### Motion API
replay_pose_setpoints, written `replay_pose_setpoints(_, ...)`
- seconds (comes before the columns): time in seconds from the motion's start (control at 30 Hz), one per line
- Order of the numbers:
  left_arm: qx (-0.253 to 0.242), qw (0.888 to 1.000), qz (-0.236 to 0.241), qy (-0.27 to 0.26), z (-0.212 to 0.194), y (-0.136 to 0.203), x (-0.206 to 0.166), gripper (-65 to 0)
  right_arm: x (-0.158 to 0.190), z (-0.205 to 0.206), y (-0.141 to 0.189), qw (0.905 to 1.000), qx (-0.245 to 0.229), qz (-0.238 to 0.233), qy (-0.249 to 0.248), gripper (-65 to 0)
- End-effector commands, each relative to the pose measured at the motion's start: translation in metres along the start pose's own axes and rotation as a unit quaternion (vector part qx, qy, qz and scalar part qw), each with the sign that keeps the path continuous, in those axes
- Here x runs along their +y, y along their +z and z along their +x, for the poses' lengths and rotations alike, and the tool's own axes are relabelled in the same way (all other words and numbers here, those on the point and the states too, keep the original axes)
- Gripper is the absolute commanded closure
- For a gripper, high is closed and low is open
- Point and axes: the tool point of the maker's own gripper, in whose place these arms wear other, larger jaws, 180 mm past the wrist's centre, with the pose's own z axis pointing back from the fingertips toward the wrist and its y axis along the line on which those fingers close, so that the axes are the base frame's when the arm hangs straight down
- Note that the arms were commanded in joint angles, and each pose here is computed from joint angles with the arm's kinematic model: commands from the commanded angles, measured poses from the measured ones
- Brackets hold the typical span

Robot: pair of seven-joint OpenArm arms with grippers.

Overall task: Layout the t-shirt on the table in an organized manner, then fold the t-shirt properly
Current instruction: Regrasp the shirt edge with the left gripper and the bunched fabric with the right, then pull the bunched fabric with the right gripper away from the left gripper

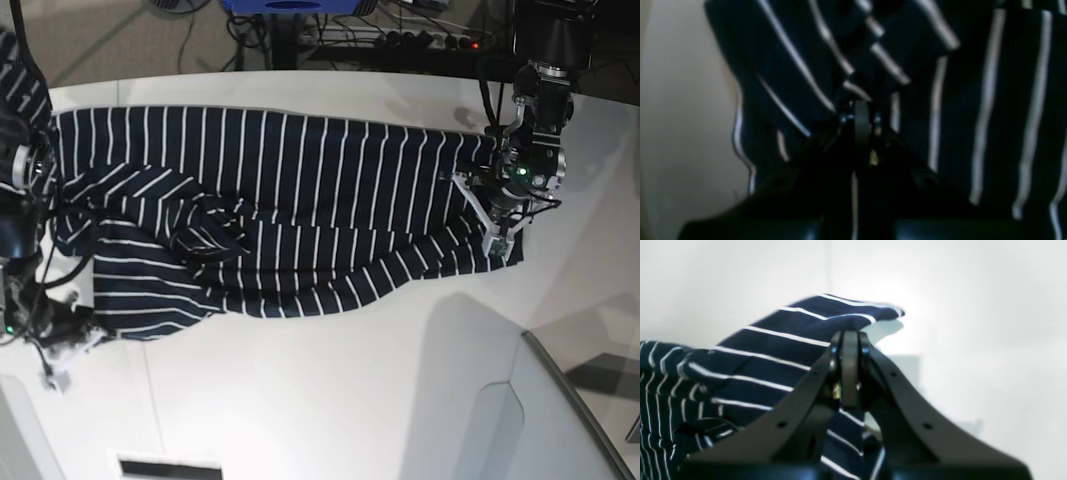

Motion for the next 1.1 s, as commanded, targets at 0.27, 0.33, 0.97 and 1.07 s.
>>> replay_pose_setpoints(0.27,-0.059,0.998,0.008,-0.012,0.042,0.015,0.006,0.0,0.039,0.078,0.015,0.9937,-0.078,0.016,0.079,-0.2)
replay_pose_setpoints(0.33,-0.061,0.998,0.008,-0.013,0.042,0.017,0.006,0.0,0.046,0.086,0.015,0.9922,-0.080,0.018,0.094,-0.2)
replay_pose_setpoints(0.97,-0.097,0.994,0.051,0.023,0.052,0.044,0.044,0.0,0.117,0.113,0.007,0.9624,-0.116,0.050,0.241,-0.3)
replay_pose_setpoints(1.07,-0.086,0.995,0.048,0.021,0.040,0.043,0.041,0.0,0.129,0.107,0.005,0.9569,-0.108,0.069,0.261,-0.3)
